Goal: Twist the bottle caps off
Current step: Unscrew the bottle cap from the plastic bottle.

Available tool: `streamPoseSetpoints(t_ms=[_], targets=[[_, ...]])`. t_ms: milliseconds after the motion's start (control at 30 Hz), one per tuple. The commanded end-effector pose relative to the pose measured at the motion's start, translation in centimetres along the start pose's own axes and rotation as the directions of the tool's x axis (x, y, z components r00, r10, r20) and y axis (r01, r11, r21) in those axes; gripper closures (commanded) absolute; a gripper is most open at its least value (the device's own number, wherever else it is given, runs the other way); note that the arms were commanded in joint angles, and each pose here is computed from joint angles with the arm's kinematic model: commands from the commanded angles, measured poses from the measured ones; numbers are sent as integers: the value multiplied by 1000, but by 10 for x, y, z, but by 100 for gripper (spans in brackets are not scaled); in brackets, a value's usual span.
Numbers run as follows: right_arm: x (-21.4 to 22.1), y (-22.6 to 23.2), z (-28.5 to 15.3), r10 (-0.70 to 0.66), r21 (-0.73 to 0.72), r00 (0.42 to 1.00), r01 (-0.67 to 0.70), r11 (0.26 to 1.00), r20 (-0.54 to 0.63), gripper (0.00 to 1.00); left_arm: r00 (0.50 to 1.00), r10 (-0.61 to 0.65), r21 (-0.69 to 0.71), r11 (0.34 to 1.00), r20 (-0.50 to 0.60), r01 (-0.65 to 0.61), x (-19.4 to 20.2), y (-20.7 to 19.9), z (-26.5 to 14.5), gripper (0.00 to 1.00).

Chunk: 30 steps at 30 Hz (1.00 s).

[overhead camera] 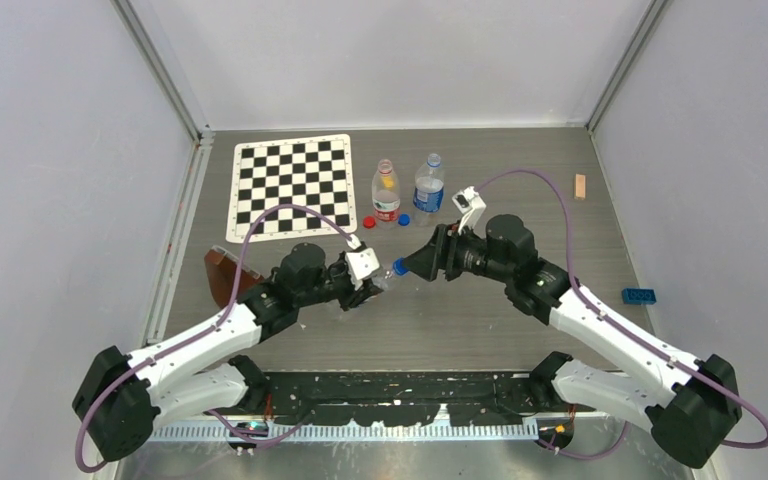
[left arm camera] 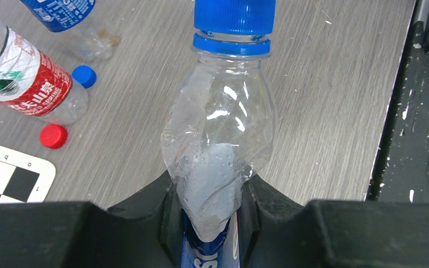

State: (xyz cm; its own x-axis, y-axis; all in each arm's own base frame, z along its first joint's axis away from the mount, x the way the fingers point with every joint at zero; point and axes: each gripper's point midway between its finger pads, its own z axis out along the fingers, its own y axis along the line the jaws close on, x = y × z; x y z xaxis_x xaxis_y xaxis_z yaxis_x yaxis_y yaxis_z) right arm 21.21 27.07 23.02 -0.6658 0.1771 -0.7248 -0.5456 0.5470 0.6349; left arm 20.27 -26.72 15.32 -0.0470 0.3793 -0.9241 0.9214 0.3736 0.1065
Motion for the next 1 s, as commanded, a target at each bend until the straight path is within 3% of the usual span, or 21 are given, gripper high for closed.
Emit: streamPoseSetpoints(t_ms=[0,133,600,967], targets=[[-11,21,4,42,-73,999,-42,996,-10,37,997,54,-67,997,62,-49,-16,12,-2,100],[-5,19,10,54,-78,998,-58,995,-45,39,997,55,-68,996,55,-51,-15,13,-1,100],[-17,16,22,77,-79,997,-76,994,10,41,997,61,-58,997,46,-58,-14,12,3,100],[-5,14,29,59,-92,997,-63,994,-50,74,997,63,-60,996,42,-60,-13,13,4,100]])
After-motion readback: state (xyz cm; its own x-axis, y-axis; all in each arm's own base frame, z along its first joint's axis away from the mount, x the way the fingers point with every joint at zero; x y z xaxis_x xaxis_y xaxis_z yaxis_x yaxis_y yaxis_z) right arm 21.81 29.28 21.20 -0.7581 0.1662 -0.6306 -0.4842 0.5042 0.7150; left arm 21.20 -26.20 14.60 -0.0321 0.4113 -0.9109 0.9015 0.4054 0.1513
